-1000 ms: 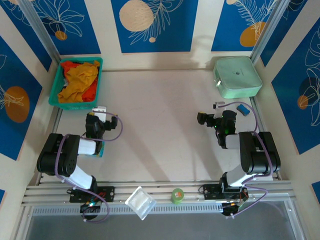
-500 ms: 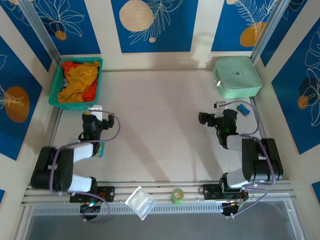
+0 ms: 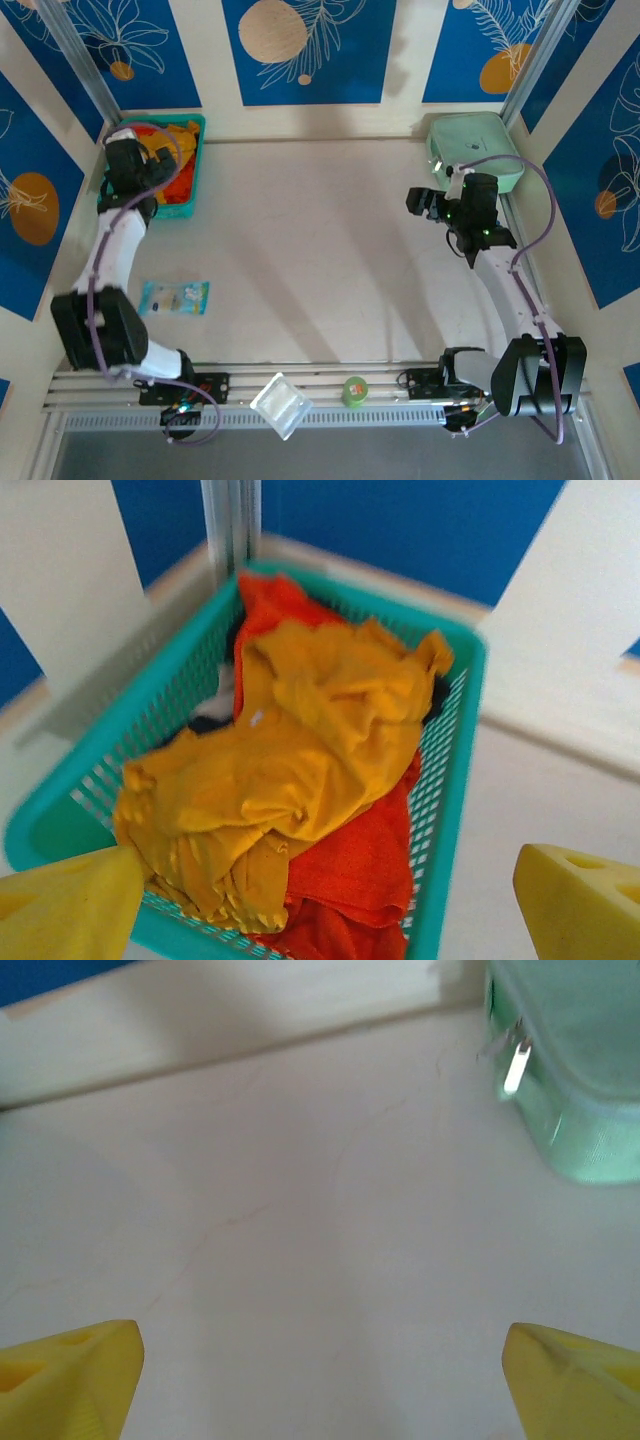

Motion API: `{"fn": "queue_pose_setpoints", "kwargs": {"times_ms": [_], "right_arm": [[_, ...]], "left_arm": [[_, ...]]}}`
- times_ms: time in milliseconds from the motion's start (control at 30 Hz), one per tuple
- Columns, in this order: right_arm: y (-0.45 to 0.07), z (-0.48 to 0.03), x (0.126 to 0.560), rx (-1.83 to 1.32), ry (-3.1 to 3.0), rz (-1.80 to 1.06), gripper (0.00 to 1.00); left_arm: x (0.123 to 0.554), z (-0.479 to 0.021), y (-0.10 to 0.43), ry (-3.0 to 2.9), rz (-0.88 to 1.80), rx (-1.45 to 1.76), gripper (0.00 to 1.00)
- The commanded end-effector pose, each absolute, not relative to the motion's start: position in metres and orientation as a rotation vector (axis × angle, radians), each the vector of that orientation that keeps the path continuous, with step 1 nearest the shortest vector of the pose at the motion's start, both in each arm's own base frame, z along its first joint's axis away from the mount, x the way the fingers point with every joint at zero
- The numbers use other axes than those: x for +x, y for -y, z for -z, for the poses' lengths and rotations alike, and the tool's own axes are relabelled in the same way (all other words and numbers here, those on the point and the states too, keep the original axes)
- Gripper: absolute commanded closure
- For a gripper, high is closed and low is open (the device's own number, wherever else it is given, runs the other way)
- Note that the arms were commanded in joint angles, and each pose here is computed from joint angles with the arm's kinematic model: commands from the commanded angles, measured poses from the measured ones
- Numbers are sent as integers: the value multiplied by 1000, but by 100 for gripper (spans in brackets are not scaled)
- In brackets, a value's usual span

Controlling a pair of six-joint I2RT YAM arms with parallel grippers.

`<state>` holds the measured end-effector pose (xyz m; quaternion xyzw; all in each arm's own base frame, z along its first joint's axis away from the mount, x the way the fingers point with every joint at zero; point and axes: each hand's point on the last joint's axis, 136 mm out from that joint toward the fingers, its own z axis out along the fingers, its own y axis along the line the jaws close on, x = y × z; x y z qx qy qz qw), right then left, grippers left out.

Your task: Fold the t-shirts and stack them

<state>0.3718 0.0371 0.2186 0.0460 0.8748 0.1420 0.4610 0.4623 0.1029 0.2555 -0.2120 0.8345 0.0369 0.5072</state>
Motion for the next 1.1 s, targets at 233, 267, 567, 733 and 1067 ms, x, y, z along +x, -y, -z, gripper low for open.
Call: {"fn": "queue_pose_setpoints", "kwargs": {"times_ms": [233,267,567,733,1067], "right_arm": [[-54,-206,350,87,-2292,-425,8],[-55,-205,349,83,-2295,-424,8],[-57,-194,353,75,-2340,-402,8],[-61,-192,355,60,-2354,-405,13],[-66,-199,352,39,-2342,-421,22]], "left_arm": [[546,-189,-126,-2212,187,-482,13],[553,-187,-124,-2210,206,-454,13],[577,-140,-123,-2260,252,-414,12],[582,-135,-122,-2250,266,-395,32],[571,-235,-118,-2058,276,-389,100]]}}
